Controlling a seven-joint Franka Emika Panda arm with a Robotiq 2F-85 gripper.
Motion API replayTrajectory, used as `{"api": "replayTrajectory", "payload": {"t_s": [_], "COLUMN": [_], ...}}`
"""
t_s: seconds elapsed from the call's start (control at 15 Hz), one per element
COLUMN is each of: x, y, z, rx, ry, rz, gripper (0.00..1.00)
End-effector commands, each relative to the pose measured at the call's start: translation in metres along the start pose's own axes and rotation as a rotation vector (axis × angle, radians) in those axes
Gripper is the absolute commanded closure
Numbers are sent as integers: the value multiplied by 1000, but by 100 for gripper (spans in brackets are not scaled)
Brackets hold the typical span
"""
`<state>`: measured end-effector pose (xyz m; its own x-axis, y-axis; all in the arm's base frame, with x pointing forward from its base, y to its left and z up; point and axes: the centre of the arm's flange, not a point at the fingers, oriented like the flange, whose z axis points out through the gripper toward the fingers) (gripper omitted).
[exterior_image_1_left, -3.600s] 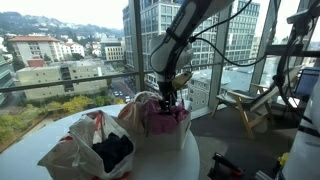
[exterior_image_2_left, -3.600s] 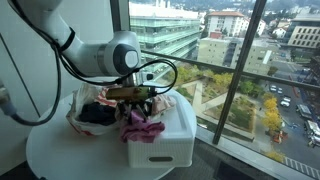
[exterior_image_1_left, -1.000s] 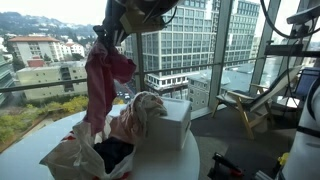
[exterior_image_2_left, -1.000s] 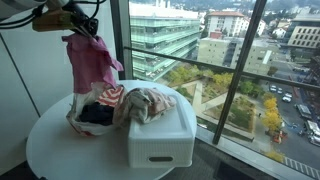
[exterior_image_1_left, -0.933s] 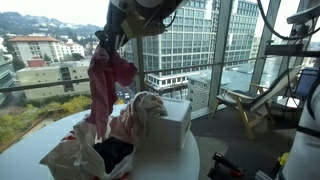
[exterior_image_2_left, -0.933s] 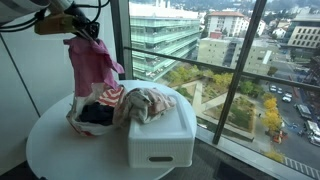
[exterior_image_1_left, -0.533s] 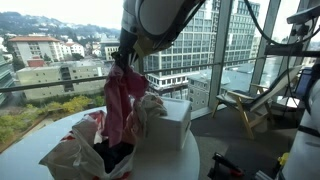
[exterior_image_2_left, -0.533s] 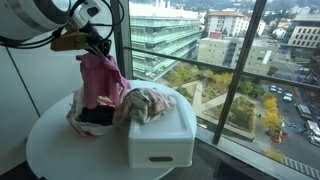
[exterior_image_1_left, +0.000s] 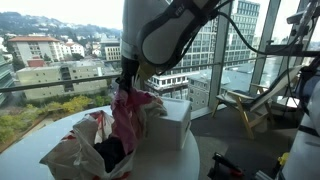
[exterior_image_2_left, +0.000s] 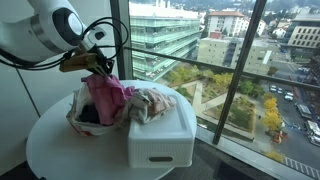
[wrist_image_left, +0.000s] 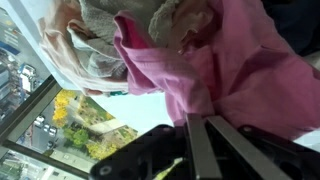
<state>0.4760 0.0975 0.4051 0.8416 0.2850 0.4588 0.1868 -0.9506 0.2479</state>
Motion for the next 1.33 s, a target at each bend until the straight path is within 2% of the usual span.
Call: {"api": "replayTrajectory", "payload": {"t_s": [0.0,0.13,0.4,0.73,0.87,1.07,1.27], "x": [11,14,11,4,6,9,10], "y": [-39,-51,-66,-101,-115,-137,-138], "z": [2,12,57,106,113,108,131], "rx": [42,68,154,174,186,252,257], "ry": [47,51,-22,-110,-108,-63,-73], "rz": [-133,-170,-253,-416,-461,-516,-547], "gripper": [99,99,99,99,99,99,99]}}
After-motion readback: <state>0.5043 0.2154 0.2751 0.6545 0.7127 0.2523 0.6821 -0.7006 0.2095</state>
